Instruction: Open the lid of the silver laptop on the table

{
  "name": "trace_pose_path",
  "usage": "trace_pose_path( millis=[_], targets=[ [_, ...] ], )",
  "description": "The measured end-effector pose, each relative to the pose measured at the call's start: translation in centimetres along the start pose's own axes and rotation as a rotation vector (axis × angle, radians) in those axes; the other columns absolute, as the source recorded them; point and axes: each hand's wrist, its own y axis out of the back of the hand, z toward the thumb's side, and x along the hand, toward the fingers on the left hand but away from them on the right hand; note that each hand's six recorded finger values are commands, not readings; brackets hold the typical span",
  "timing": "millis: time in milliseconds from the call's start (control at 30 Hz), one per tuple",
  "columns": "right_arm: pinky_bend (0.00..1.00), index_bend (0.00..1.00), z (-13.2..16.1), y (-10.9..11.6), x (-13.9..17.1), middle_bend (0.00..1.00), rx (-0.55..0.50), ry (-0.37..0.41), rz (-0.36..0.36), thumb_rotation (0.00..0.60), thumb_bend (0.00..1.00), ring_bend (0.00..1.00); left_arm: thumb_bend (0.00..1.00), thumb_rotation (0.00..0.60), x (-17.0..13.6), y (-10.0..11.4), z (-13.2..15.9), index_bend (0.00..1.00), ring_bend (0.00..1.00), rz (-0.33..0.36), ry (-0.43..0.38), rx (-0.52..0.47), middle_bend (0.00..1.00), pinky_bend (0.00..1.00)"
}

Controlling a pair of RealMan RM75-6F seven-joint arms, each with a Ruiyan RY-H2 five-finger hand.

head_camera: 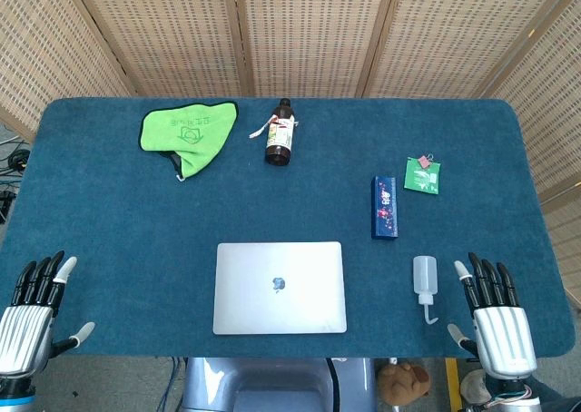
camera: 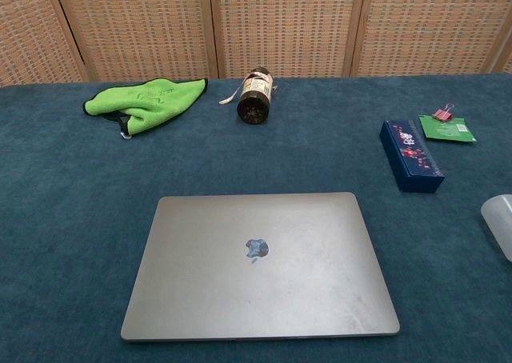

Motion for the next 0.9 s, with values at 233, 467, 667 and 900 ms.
trace_pose_path(
  millis=[233, 467, 667, 900],
  targets=[
    [0.0, 0.0, 0.0, 0.2, 0.0, 0.0, -0.01, 0.005, -0.002, 0.6, 0.03, 0.0, 0.11, 0.6, 0.1, 0.0, 0.5, 0.0, 0.0, 0.001, -0.052, -0.033, 0.0, 0.0],
    [0.0, 0.0, -0.2, 0.1, -0.1, 0.0, -0.028, 0.0, 0.008, 0.6, 0.03, 0.0, 0.09, 0.6, 0.4, -0.9, 3.3, 0.0, 0.0, -0.033, -0.259, -0.087, 0.0, 0.0],
    [0.0, 0.0, 0.0, 0.4, -0.1, 0.0, -0.046, 0.015, -0.007, 0.6, 0.04, 0.0, 0.08, 0.6, 0.5, -3.2, 7.1, 0.0, 0.0, -0.165, -0.447, -0.092, 0.0, 0.0],
    [0.0, 0.0, 0.5, 0.2, 0.1, 0.0, -0.053, 0.036, -0.003, 0.6, 0.04, 0.0, 0.09, 0.6, 1.2, -6.0, 13.1, 0.0, 0.0, -0.27, -0.676, -0.043, 0.0, 0.0]
  ],
)
